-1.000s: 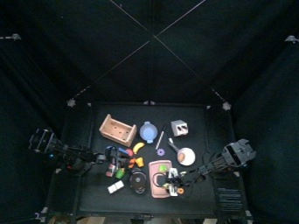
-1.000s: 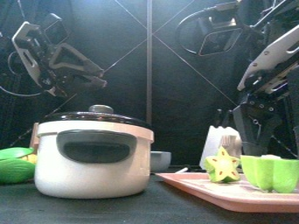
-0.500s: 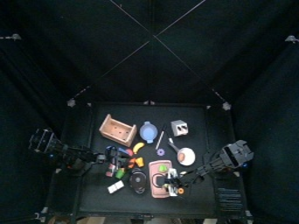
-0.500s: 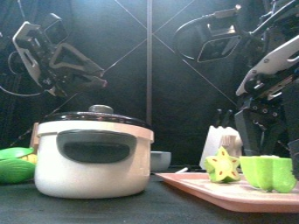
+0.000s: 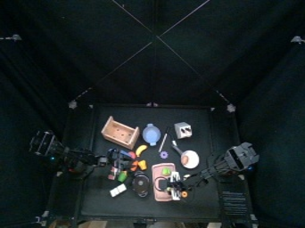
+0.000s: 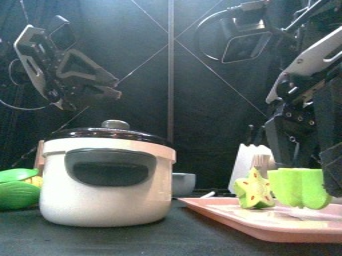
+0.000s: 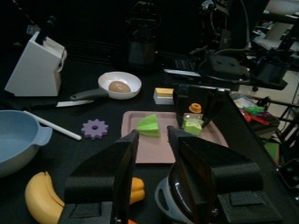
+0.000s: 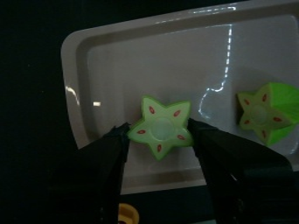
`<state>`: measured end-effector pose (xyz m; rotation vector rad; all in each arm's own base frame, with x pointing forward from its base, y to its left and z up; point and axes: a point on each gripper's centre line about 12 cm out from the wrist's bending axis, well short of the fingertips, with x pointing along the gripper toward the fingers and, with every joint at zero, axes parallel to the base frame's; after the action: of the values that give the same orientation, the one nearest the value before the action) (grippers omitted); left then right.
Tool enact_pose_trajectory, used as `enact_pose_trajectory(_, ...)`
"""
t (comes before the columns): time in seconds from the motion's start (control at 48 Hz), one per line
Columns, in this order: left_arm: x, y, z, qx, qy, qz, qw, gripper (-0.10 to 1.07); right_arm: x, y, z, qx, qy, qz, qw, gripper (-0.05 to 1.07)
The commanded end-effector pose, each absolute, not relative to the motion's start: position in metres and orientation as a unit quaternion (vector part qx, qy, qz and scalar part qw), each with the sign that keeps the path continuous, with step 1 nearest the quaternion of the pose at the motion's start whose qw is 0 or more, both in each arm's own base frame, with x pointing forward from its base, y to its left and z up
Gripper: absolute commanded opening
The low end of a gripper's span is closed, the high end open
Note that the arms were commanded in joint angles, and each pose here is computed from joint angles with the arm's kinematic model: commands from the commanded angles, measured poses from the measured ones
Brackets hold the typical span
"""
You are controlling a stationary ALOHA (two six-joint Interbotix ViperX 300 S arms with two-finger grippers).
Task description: Grab starfruit bottom
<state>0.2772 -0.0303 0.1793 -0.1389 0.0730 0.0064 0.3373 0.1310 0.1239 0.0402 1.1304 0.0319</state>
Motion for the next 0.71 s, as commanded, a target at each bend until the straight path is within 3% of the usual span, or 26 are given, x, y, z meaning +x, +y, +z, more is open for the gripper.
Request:
enact_pose_trajectory(0.0,0.2791,-0.031,0.185,-0.07,0.024,0.002,0.997,0.75,0.3428,0.1317,0.152,0.024,0.502,0.024,0.864,0.75)
enact_pose_trajectory(0.688,0.2795,-0.0302,0.1805,-0.073,0.031,0.006,0.997,0.75,0.3471,0.1226,0.1556,0.009,0.494,0.019,0.869,0.75)
